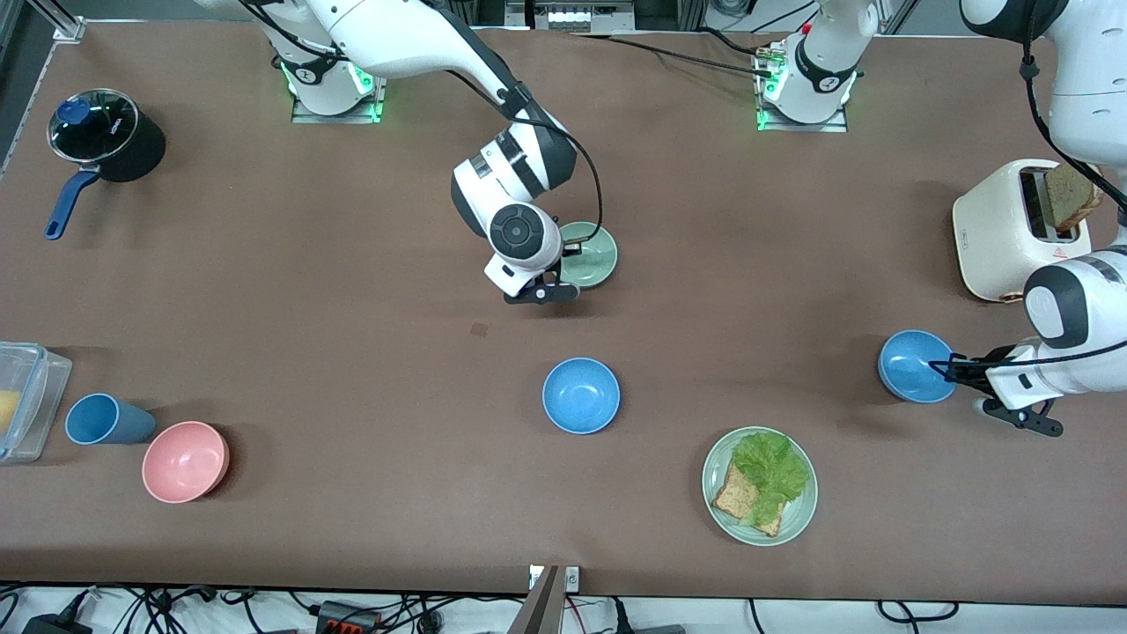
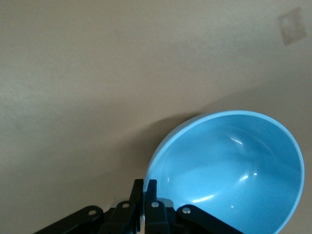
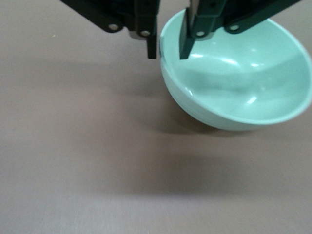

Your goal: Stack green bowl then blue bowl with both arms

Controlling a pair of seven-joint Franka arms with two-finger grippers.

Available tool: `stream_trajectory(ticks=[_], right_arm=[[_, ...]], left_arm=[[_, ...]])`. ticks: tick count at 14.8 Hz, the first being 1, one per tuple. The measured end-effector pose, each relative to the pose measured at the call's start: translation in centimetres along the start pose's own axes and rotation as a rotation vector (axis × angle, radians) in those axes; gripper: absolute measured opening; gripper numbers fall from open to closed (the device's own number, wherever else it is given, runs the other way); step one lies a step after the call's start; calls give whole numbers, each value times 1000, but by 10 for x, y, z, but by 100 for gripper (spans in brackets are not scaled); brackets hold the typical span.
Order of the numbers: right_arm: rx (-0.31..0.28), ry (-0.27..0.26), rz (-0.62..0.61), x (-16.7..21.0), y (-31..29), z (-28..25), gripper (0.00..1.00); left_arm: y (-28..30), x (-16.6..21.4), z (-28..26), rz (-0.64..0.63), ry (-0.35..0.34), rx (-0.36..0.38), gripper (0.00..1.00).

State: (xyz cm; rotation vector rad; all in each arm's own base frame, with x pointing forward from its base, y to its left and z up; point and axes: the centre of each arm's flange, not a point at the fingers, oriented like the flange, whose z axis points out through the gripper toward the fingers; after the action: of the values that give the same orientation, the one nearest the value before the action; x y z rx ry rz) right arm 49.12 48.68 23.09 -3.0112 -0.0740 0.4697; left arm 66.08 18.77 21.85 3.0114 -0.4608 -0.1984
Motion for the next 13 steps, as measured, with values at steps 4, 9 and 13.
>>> stream_trajectory(ticks=[4, 9, 13], right_arm=[[53, 104, 45, 17, 21, -115, 69], [5, 256, 135, 44, 127, -229, 100], [-71, 287, 188, 66, 210, -261, 100]], left_arm=[[27, -1, -35, 17, -55, -50, 5], [99, 0, -90, -43, -105, -92, 5], [187, -5, -112, -134, -146, -105, 5]])
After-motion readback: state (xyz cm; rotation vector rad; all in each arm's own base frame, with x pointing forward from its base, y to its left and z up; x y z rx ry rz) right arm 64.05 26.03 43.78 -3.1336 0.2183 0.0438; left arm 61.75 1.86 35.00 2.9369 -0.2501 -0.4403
